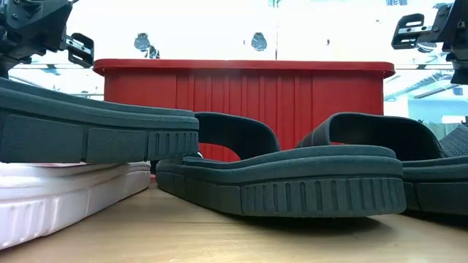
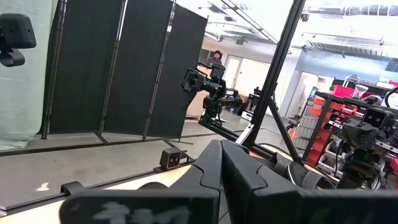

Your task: Pick and place slides into bin

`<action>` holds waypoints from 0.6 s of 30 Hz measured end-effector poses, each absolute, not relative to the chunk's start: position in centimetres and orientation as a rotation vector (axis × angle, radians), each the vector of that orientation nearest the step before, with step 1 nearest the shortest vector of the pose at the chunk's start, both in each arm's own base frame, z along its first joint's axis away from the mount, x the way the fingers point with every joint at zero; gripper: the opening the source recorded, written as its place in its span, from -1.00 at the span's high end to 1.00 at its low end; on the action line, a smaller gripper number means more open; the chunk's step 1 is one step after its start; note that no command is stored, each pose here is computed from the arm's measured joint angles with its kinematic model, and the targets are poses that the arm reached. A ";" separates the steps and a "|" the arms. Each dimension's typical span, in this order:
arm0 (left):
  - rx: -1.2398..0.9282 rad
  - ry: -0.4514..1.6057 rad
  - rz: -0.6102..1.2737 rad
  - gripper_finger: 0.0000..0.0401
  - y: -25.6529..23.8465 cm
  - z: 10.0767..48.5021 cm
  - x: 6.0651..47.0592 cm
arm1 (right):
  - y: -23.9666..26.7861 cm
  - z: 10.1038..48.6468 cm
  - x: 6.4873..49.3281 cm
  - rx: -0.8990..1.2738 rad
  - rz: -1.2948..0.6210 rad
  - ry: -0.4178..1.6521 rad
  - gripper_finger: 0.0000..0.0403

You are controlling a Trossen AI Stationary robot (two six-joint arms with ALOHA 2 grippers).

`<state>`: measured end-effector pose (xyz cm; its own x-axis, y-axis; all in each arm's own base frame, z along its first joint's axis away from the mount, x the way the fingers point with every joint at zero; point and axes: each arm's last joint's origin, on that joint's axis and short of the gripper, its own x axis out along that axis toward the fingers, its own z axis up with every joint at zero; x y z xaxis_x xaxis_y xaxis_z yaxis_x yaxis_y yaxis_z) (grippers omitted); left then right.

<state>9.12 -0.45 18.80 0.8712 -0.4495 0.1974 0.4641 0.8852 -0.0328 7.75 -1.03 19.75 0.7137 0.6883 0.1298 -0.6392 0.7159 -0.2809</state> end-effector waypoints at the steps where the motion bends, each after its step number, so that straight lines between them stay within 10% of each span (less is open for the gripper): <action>1: -0.080 -0.187 -0.478 0.95 -0.4 18.8 9.1 | -1.0 19.7 7.7 -0.223 0.742 -0.233 1.00; 18: -0.080 -0.187 -0.478 0.98 -0.4 18.8 9.1 | -1.1 19.8 7.8 0.095 0.745 -0.116 1.00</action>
